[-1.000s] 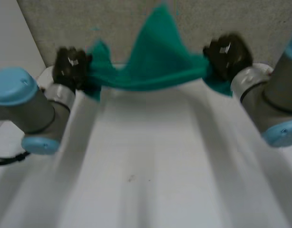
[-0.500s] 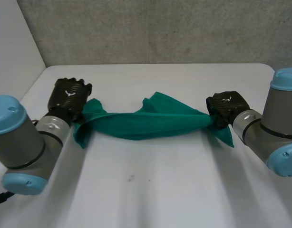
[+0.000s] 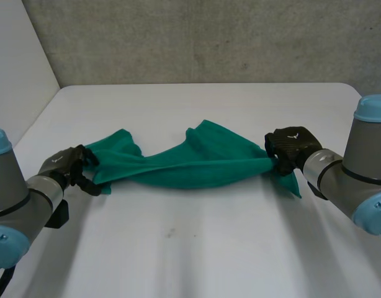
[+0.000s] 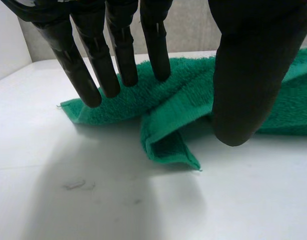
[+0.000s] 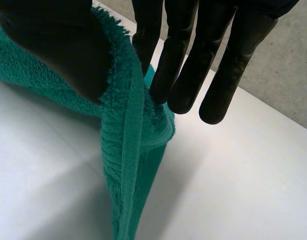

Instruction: Fold the towel.

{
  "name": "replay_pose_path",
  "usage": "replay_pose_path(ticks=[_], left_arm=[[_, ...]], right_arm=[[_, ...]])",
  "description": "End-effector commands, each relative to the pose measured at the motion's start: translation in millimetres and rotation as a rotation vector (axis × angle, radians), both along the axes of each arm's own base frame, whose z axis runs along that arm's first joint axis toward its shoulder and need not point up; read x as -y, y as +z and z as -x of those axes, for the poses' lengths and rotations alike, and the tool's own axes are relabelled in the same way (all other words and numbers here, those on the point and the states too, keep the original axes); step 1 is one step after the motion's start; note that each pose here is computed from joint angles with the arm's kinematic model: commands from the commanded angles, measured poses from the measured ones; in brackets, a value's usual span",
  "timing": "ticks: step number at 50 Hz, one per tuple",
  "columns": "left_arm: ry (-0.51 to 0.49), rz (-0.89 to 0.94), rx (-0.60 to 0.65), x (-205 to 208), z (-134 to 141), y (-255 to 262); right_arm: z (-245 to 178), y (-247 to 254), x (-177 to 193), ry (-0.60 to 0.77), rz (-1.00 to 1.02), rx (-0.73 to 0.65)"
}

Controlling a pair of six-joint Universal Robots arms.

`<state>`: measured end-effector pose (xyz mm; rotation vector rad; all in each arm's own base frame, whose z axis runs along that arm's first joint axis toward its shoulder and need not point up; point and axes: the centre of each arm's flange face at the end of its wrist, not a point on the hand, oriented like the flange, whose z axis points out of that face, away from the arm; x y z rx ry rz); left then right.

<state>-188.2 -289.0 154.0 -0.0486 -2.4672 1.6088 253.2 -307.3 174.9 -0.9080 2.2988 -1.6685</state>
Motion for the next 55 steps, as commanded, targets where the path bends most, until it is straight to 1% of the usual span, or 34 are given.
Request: replay_pose_path(ticks=[1, 15, 23, 34, 40, 45, 52, 55], left_arm=[[0.016, -0.001, 0.016, 15, 1, -15], [0.013, -0.025, 0.031, 26, 5, -35], [0.005, 0.036, 0.017, 32, 8, -20], [-0.027, 0.099, 0.007, 52, 23, -25], [-0.036, 0.116, -0.004, 53, 22, -16], [-0.038, 0.116, -0.008, 31, 14, 5], [-0.041, 0.103, 0.002, 0, 8, 13], [-0.04, 0.088, 0.028, -10, 3, 10]], right_arm=[[1, -2, 0, -0.002, -0.008, -0.002], [0, -3, -1, 0.001, -0.006, -0.001], [1, -2, 0, 0.0, -0.005, -0.001], [1, -3, 0, -0.002, -0.008, -0.002], [1, -3, 0, -0.002, -0.008, -0.002], [1, -4, -1, -0.002, -0.011, -0.003], [1, -4, -1, 0.0, -0.011, -0.003], [1, -4, -1, 0.0, -0.011, -0.003]])
